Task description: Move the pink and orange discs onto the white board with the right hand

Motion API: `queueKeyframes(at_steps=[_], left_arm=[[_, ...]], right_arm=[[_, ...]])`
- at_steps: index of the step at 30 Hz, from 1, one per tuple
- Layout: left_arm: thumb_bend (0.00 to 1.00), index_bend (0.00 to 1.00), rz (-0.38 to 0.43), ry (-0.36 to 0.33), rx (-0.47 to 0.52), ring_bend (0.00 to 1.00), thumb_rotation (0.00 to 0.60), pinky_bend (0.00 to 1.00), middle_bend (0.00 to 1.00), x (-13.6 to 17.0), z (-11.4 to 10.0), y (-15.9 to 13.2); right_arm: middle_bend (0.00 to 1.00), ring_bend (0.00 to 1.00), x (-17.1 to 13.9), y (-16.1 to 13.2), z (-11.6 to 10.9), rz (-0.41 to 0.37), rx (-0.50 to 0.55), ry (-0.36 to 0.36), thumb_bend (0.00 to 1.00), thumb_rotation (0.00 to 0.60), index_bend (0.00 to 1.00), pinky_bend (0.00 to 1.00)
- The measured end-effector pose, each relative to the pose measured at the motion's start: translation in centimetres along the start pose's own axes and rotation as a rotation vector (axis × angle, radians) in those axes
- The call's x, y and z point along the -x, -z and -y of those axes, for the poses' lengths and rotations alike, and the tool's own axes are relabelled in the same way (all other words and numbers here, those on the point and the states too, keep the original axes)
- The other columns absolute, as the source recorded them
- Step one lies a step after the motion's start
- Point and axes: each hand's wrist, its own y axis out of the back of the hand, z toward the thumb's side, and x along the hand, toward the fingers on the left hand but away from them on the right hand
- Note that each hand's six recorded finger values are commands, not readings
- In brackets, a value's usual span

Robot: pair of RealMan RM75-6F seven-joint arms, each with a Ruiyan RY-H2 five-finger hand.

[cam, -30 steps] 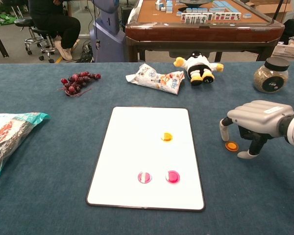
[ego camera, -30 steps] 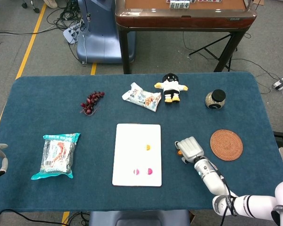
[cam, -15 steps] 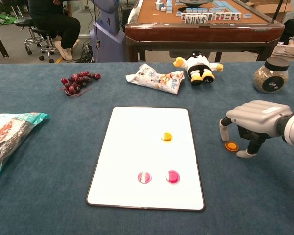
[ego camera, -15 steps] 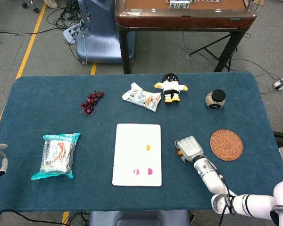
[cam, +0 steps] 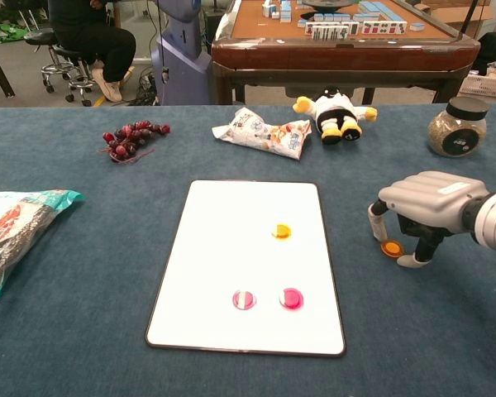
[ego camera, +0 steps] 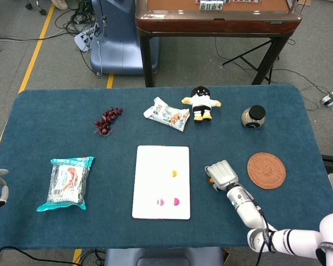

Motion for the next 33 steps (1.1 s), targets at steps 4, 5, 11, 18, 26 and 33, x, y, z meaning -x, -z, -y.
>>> queueKeyframes(at_steps=[4,5,11,18,26,33], left_arm=[[0.49,0.40,0.001,0.001,0.000,0.44,0.600,0.59,0.52,0.0,0.0,0.0],[0.49,0.40,0.001,0.001,0.000,0.44,0.600,0.59,0.52,0.0,0.0,0.0],[0.49,0.40,0.002,0.002,0.000,0.44,0.600,0.59,0.52,0.0,0.1,-0.1],[0.49,0.40,0.006,0.006,-0.004,0.44,0.600,0.59,0.52,0.0,0.2,-0.2],[0.49,0.40,-0.003,-0.001,0.000,0.44,0.600,0.59,0.52,0.0,0.0,0.0],[0.49,0.40,-0.013,-0.013,0.006,0.44,0.600,0.59,0.52,0.0,-0.4,0.3]], right_arm=[[1.00,1.00,0.0,0.0,0.0,-0.002,0.004,0.006,0.26,0.600,0.52,1.00],[1.00,1.00,0.0,0.0,0.0,-0.002,0.005,0.007,0.27,0.600,0.53,1.00],[1.00,1.00,-0.3,0.1,-0.4,-0.003,0.019,0.017,0.27,0.600,0.54,1.00],[1.00,1.00,-0.6,-0.3,-2.4,-0.018,0.038,0.060,0.27,0.600,0.54,1.00],[1.00,1.00,0.2,-2.3,-5.8,-0.050,0.021,0.118,0.27,0.600,0.54,1.00],[1.00,1.00,1.1,-5.6,-8.1,-0.095,0.006,0.143,0.27,0.600,0.54,1.00]])
